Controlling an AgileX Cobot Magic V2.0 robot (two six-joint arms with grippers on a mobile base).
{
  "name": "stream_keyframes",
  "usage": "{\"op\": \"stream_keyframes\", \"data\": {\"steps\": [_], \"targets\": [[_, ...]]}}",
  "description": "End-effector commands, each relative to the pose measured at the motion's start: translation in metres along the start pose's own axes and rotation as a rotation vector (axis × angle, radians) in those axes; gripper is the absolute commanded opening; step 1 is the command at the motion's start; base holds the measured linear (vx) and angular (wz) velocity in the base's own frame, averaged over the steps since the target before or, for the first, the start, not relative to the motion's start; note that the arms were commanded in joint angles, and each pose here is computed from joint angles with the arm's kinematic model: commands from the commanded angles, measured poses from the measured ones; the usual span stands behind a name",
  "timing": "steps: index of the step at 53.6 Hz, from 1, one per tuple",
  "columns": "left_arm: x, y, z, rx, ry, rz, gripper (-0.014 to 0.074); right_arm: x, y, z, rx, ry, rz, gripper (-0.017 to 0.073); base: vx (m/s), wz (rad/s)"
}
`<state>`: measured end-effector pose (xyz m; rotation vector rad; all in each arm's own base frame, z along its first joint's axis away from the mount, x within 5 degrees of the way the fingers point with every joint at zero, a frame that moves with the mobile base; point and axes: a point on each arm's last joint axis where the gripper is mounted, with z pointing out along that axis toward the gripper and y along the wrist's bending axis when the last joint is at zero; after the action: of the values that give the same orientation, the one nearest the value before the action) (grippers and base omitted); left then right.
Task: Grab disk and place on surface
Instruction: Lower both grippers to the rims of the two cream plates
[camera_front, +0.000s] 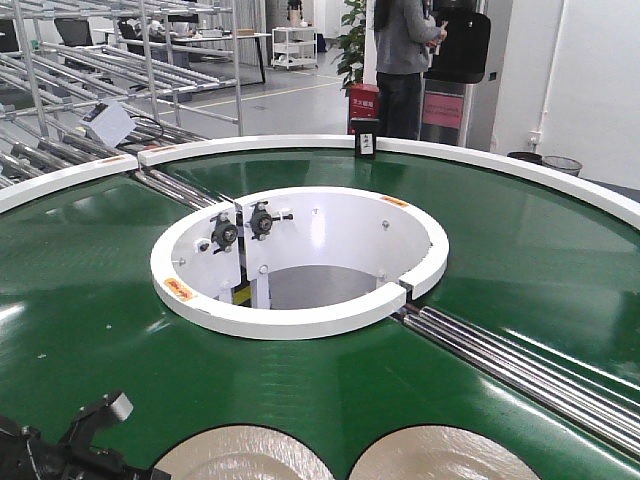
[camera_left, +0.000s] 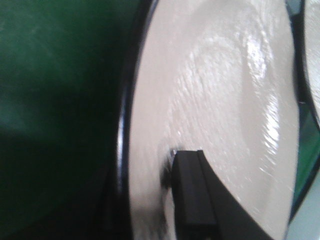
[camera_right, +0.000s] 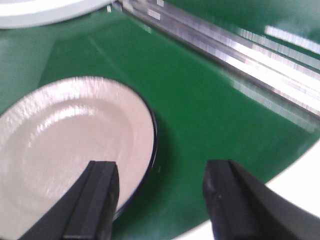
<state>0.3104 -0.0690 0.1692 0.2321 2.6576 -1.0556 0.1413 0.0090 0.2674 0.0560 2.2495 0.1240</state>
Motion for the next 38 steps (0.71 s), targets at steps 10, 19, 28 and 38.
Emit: {"op": "stream_keyframes", "data": {"steps": [10,19,28,38], "targets": [[-0.012,-0.049,-0.049,-0.003,-0.204,0.122,-0.0006,-0.039,0.000,0.018,0.031,0.215,0.101,0.0449,0.00,0.00],[-0.009,-0.071,-0.076,-0.007,-0.303,0.080,-0.0004,-0.073,-0.027,0.051,0.090,0.301,0.189,0.0449,0.00,0.00],[-0.005,-0.086,-0.096,0.005,-0.373,0.029,-0.0004,-0.085,-0.044,0.092,-0.050,0.351,0.208,0.0449,0.00,0.00],[-0.003,-0.095,-0.107,0.023,-0.425,-0.062,-0.0004,-0.073,-0.039,0.136,-0.244,0.404,0.136,0.0449,0.00,0.00]]}}
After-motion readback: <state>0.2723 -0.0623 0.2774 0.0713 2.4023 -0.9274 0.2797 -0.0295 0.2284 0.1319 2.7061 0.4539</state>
